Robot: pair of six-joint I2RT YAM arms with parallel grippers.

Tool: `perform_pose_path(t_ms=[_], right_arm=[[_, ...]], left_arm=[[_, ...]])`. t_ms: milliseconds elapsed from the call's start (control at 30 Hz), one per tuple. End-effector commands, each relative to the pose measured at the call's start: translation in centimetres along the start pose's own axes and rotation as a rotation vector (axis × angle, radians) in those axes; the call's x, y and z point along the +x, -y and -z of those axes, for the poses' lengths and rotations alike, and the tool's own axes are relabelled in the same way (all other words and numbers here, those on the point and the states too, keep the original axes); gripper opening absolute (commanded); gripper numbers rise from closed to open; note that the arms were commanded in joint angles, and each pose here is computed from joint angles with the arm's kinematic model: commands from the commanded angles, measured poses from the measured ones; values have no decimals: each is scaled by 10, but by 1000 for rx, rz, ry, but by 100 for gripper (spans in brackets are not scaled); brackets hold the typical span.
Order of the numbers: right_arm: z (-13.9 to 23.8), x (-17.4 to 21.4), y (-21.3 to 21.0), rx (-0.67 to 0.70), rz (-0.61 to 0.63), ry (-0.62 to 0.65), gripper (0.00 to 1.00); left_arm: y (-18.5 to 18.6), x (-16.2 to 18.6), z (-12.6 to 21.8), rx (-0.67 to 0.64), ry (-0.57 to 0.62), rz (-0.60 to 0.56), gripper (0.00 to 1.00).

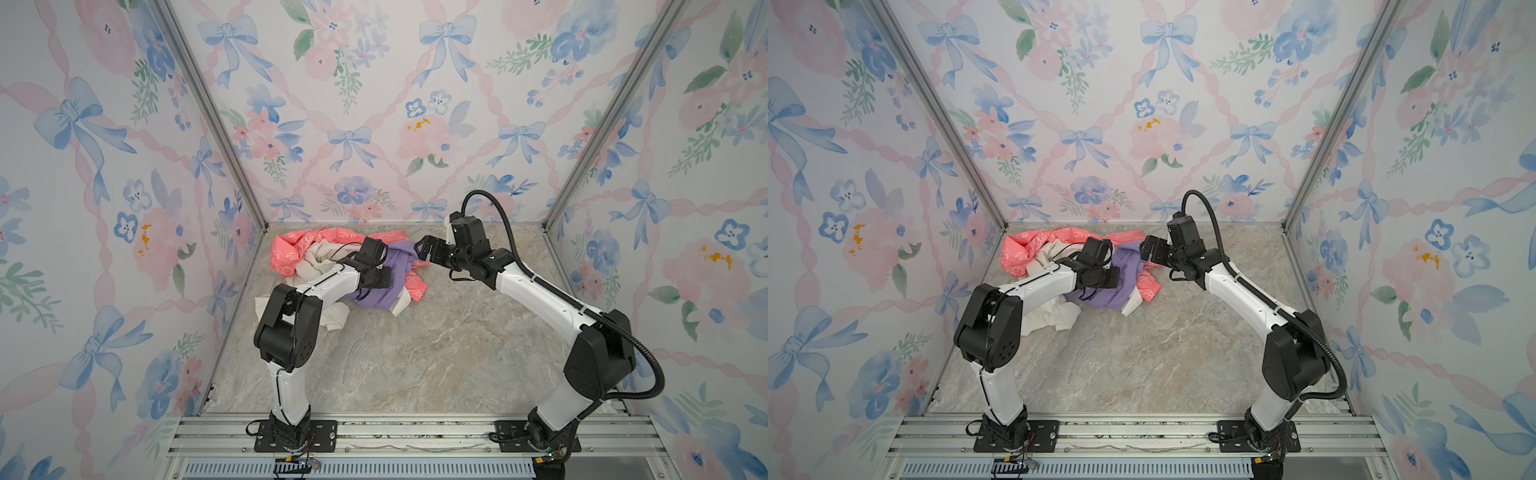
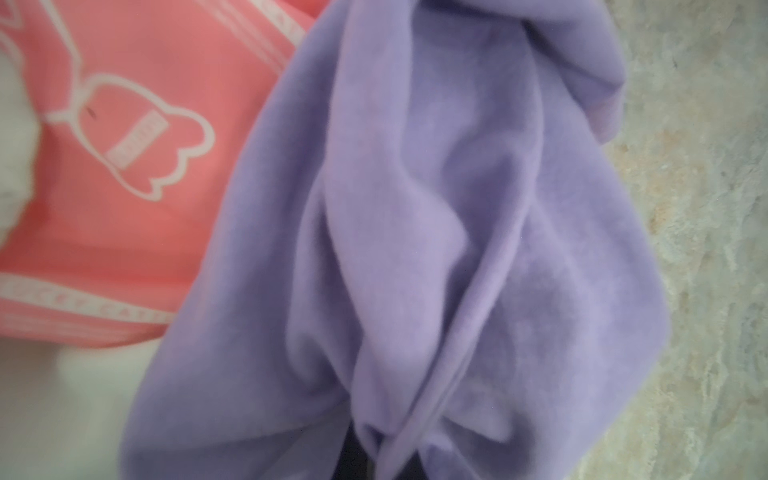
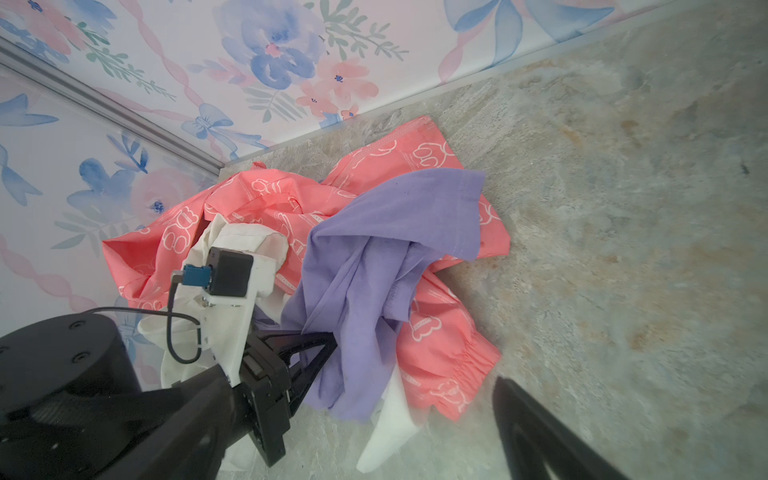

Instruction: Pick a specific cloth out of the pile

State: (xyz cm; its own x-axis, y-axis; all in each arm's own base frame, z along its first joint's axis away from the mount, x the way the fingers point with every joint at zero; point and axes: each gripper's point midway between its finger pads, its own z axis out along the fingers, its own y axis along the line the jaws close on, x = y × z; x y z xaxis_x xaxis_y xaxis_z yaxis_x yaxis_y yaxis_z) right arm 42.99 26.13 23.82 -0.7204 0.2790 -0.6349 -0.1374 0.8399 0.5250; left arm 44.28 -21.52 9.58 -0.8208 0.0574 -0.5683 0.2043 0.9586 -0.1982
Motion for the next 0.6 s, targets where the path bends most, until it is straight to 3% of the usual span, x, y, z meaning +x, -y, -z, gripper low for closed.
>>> perform_pose_path(t_ms=[0, 567], right_arm=[[6, -5, 6, 16, -14, 20, 99], [3, -11, 2, -9, -19, 56, 99]], left_arm=[[10, -55, 48, 20, 165, -7, 0], [41, -188, 196, 106, 584, -8, 0]])
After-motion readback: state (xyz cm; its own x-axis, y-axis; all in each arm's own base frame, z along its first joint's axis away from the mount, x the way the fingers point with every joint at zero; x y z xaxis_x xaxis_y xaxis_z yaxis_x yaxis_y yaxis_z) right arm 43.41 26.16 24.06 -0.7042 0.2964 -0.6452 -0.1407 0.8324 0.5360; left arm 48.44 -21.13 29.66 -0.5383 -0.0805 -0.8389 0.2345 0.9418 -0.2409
